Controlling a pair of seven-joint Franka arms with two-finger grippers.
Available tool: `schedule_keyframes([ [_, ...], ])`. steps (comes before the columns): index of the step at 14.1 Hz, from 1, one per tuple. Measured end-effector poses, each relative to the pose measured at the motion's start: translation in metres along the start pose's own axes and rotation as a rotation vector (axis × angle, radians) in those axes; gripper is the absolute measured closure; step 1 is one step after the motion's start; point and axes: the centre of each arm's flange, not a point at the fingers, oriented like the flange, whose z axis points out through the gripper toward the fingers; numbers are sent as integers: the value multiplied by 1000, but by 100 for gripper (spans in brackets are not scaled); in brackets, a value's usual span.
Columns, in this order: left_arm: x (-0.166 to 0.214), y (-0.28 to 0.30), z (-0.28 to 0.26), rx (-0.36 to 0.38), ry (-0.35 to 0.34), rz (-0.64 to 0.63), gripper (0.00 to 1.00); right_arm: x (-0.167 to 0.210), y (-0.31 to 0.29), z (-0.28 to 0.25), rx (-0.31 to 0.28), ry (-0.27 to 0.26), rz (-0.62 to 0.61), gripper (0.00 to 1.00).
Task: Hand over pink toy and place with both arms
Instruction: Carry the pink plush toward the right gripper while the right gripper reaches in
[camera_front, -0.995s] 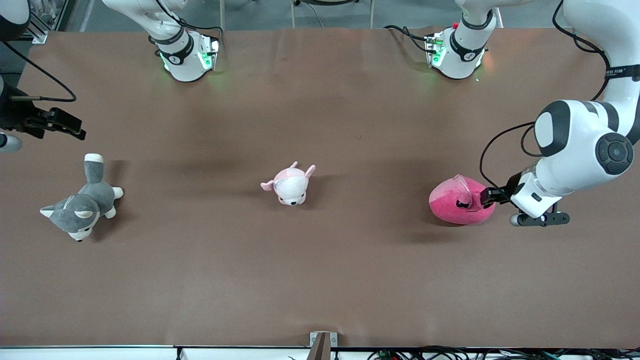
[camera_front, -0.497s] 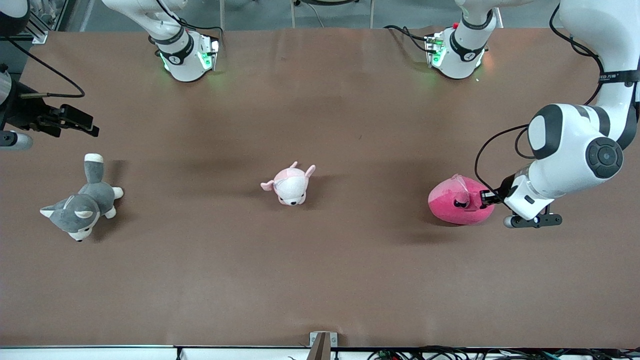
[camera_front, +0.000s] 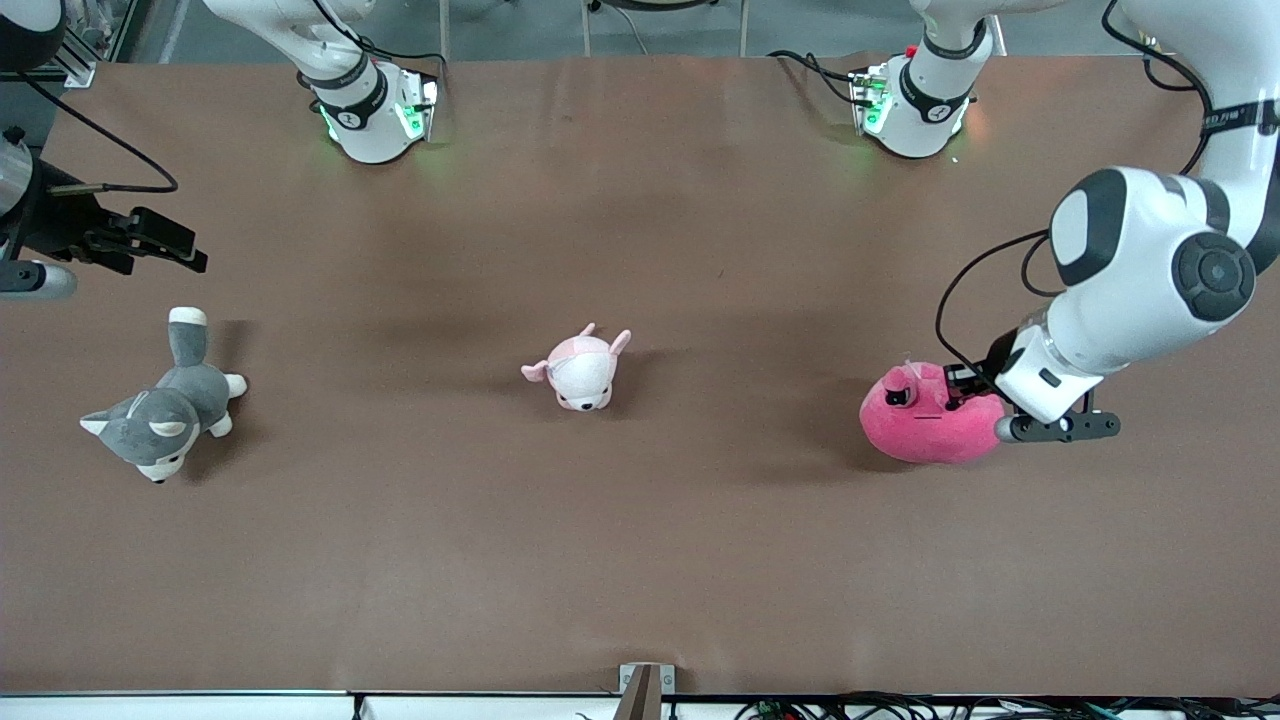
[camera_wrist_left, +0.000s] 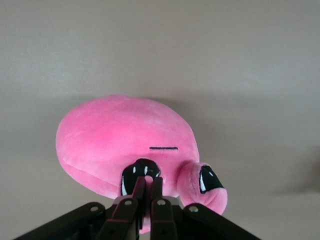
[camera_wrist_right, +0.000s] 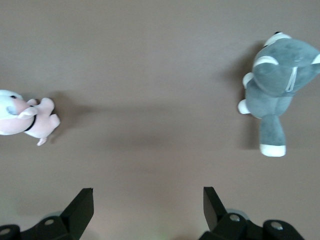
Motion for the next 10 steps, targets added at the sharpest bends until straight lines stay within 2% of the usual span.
schedule_keyframes([
  [1, -4, 14, -15, -4, 0, -7, 93, -1, -3, 1, 27, -8, 0, 11],
  [2, -8, 29, -27, -9, 0, -20, 93, -2, -6, 1, 53, -15, -2, 11],
  [3, -11, 45, -37, -17, 5, -34, 93, -2, -10, 1, 81, -20, -3, 17],
  [5, -22, 83, -51, -49, 17, -62, 93, -3, -18, 1, 140, -29, -8, 20],
  [8, -39, 136, -72, -159, 2, -130, 93, -5, -40, 2, 192, -42, 4, 22],
  [10, -49, 163, -87, -221, -9, -145, 93, -6, -58, 4, 209, -56, 42, 33],
])
